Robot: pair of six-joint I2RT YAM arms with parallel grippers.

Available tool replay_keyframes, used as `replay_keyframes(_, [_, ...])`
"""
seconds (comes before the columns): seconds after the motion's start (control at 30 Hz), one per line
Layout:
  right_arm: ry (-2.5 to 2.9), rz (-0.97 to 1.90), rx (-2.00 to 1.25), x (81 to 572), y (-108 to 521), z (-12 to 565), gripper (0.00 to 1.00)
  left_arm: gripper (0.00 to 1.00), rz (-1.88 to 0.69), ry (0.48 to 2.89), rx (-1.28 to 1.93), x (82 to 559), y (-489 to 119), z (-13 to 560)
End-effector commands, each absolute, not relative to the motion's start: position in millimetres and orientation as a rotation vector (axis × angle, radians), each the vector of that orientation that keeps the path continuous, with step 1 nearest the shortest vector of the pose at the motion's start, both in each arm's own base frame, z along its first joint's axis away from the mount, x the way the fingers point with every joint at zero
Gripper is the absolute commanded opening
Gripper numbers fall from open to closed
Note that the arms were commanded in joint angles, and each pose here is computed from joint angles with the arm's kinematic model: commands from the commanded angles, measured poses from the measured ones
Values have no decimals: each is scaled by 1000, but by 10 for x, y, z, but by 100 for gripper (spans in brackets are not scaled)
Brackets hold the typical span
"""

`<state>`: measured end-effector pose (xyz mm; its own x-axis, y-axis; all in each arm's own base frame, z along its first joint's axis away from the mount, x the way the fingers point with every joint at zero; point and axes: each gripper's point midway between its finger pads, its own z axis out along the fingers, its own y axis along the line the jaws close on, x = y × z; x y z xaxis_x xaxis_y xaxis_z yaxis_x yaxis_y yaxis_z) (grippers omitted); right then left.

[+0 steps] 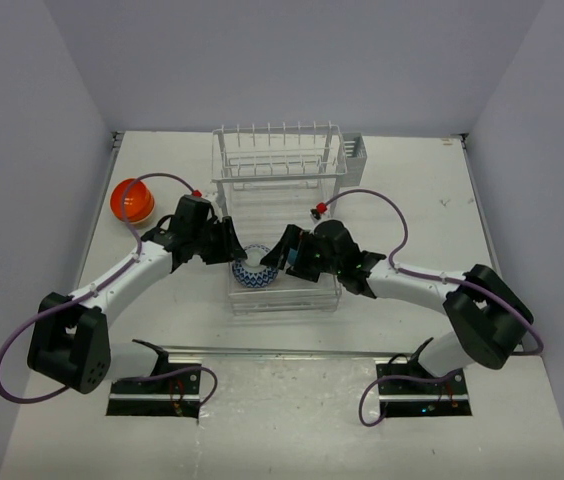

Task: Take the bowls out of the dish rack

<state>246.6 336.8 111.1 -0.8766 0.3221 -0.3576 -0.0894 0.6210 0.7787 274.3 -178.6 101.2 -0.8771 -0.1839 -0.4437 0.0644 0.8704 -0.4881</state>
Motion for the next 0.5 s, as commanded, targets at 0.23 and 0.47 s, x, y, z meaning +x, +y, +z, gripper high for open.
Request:
replay_keyframes(0.23, [2351,1227,170,2505,3398,1103,99,0,-619,2474,-34,2869,-1715,1233])
replay_keyframes(0.47, [2348,1263,142,2497,3459,1088,99,0,-613,2463,-37,2869,-1701,1263])
